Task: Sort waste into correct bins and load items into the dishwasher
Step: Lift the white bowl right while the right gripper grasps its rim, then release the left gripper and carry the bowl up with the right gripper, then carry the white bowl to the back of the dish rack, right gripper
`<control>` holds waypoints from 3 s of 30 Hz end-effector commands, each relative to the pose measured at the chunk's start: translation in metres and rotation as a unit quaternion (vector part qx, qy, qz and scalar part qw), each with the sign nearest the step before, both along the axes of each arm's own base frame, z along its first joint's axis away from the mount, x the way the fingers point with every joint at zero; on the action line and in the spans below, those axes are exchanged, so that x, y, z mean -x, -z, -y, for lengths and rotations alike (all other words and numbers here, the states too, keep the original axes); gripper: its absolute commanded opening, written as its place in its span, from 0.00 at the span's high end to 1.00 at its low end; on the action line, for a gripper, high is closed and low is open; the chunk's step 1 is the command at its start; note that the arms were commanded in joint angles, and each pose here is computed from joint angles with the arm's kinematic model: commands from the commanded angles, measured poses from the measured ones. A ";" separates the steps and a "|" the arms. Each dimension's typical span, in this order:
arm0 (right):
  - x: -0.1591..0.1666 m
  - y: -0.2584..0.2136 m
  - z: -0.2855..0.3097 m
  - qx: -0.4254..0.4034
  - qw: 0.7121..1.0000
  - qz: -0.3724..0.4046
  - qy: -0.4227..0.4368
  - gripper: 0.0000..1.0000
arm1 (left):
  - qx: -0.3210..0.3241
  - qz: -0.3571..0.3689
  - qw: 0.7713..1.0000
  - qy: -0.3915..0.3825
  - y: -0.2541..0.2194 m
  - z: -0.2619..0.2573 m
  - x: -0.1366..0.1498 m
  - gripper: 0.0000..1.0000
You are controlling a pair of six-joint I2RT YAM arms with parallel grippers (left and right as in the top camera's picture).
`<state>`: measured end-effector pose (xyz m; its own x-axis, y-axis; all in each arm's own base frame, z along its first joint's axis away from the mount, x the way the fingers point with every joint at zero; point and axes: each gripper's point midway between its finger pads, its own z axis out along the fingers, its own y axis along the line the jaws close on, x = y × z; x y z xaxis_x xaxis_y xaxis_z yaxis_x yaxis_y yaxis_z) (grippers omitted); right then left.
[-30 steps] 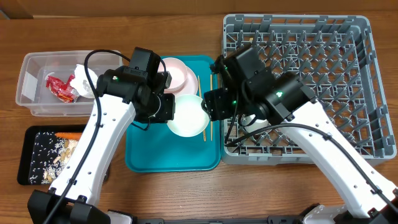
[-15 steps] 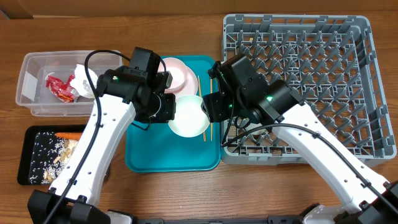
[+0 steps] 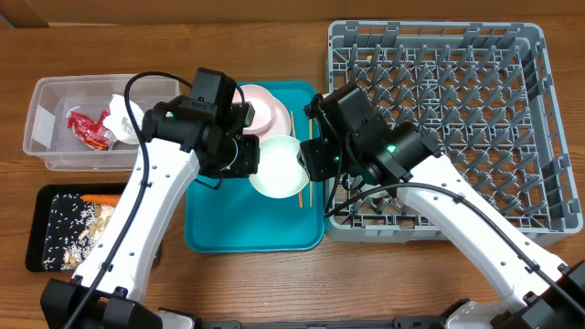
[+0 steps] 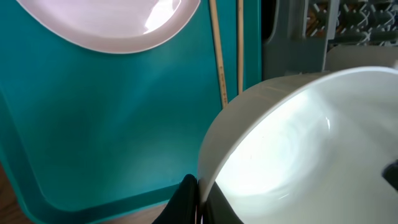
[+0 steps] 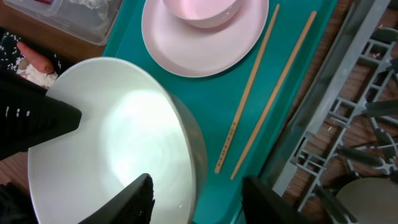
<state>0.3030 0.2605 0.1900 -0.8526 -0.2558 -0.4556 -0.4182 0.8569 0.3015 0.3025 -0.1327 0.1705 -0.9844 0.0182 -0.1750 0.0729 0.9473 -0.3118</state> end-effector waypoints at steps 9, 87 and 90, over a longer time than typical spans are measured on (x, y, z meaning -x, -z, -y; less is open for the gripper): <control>0.003 0.011 -0.003 0.009 1.000 -0.010 -0.003 0.63 | 0.021 0.036 0.999 0.009 -0.018 0.009 -0.008 0.95; -0.265 -0.047 0.190 0.514 0.736 0.440 -0.010 0.96 | 0.106 0.259 0.960 0.024 -0.142 0.032 -0.082 0.00; -0.269 -0.033 0.184 0.544 0.715 0.433 -0.072 0.96 | 0.106 0.259 0.960 0.024 -0.142 0.032 -0.082 0.00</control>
